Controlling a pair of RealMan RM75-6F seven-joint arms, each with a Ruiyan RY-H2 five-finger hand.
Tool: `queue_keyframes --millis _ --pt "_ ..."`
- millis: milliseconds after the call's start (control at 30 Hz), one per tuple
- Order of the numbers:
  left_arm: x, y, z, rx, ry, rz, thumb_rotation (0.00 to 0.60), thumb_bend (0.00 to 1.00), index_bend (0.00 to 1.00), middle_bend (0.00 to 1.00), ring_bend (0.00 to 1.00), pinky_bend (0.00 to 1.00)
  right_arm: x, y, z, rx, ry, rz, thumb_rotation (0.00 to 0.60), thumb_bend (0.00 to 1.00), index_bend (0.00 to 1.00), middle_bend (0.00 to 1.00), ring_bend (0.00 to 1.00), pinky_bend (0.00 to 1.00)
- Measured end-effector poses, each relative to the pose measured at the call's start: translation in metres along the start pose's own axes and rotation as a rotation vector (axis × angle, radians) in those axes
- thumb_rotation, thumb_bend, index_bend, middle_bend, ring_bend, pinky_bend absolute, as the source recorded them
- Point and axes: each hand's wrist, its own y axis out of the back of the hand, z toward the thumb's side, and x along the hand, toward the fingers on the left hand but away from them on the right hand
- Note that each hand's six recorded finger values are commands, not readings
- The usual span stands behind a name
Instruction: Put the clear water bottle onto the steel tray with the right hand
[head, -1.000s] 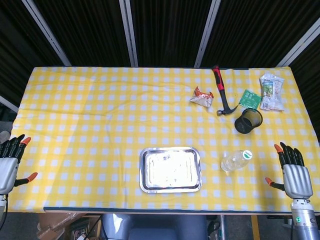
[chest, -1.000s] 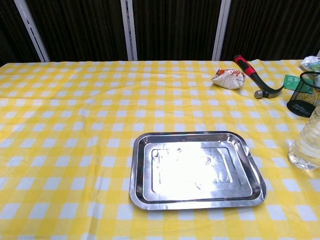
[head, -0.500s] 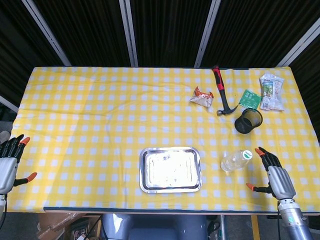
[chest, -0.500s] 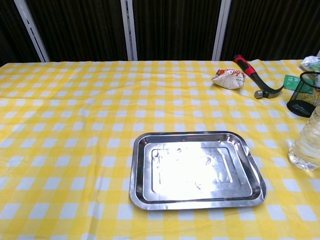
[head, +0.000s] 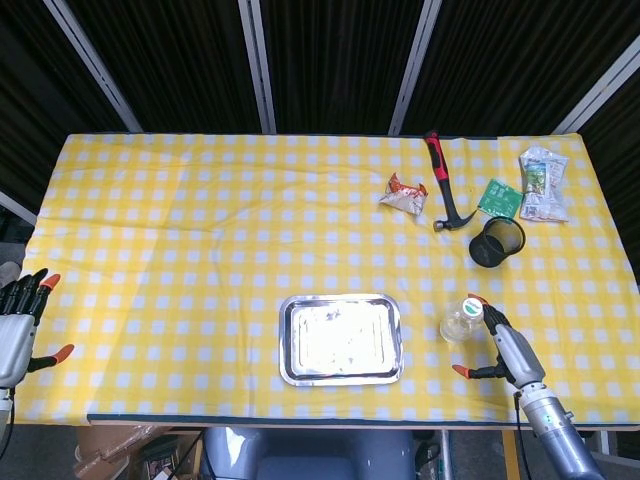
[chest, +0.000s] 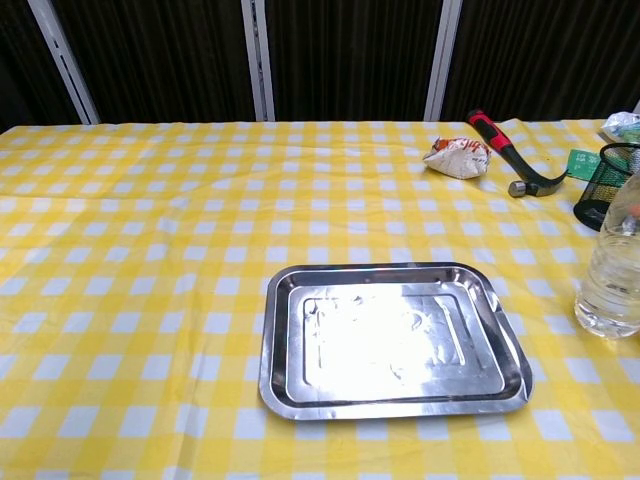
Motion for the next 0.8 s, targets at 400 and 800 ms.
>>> queue_keyframes --millis 400,800 --pt "0.002 -0.003 -0.001 0.011 0.011 -0.016 0.600 0.19 0.05 0.00 0.00 0.00 -0.035 -0.010 0.003 -0.186 -0.064 -0.081 0.600 0.18 0.53 0.41 0.15 0.00" --pt "0.002 -0.005 0.000 0.013 0.012 -0.024 0.600 0.19 0.05 0.00 0.00 0.00 -0.035 -0.005 0.001 -0.340 -0.088 -0.208 0.600 0.47 0.89 0.68 0.35 0.00"
